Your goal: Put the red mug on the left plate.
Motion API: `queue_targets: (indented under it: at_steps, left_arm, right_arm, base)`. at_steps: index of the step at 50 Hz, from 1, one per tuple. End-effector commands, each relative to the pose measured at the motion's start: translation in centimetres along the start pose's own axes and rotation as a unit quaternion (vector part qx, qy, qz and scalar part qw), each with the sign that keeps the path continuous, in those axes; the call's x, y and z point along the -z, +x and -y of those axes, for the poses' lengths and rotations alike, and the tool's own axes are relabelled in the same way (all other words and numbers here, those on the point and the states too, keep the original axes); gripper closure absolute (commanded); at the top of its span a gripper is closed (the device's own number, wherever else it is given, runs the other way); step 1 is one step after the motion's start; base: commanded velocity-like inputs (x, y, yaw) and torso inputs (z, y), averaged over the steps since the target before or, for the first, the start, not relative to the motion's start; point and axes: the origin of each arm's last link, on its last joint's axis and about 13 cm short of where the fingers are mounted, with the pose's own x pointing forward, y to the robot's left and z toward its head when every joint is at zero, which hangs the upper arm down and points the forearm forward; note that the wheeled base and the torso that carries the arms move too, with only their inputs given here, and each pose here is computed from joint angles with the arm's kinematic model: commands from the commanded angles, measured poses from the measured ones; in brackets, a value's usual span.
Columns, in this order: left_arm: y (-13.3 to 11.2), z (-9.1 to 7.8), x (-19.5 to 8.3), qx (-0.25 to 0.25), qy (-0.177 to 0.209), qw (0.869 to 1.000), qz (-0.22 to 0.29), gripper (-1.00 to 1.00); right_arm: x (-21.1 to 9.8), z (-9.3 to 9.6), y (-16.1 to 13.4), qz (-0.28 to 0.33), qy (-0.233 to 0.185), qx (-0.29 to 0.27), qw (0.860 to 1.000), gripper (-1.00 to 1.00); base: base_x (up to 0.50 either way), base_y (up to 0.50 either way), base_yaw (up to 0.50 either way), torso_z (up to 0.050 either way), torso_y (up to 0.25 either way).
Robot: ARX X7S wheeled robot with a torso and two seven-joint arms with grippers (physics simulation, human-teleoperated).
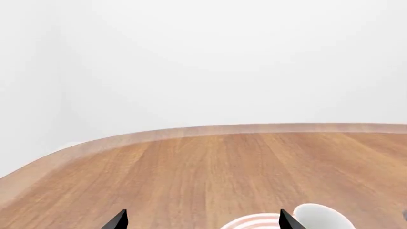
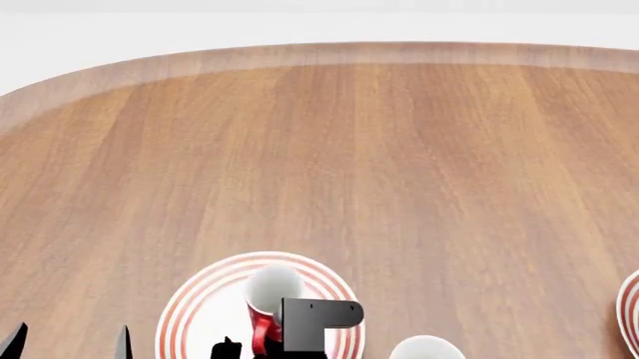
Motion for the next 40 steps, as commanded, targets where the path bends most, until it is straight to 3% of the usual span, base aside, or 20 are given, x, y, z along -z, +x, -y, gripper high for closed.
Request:
queue_targets:
  at_steps: [1, 6, 21, 29, 40]
  left_arm:
    - [0.0, 0.0, 0.0, 0.0, 0.0, 1.0, 0.0, -1.0]
    - [-0.2, 0.0, -0.3, -0.002, 0.005, 1.0, 0.003, -1.0]
    - [-2.3, 0.5, -3.5, 0.008, 0.014, 0.998, 0.058, -1.0]
    - [-3.8, 0.8, -5.4, 0.01, 0.022, 0.995, 0.094, -1.0]
    - [-5.1, 1.0, -6.8, 0.016, 0.032, 0.992, 0.122, -1.0]
  right_arm:
    - [0.1, 0.5, 0.1, -0.011, 0.0, 0.014, 1.0, -1.0]
    - [0.4, 0.4, -0.6, -0.005, -0.001, 0.014, 1.0, -1.0]
    - [2.2, -1.1, -8.6, 0.117, -0.033, -0.018, 0.992, -1.0]
    - [2.2, -1.7, -11.2, 0.178, -0.048, -0.01, 0.983, -1.0]
    - [2.2, -1.9, -13.8, 0.218, -0.046, -0.023, 0.975, -1.0]
  base:
    - [0.0, 0.0, 0.0, 0.0, 0.0]
    - [0.0, 0.0, 0.0, 0.0, 0.0]
    - [0.0, 0.0, 0.0, 0.0, 0.0]
    - [0.0, 0.0, 0.0, 0.0, 0.0]
    - [0.0, 0.0, 0.0, 0.0, 0.0]
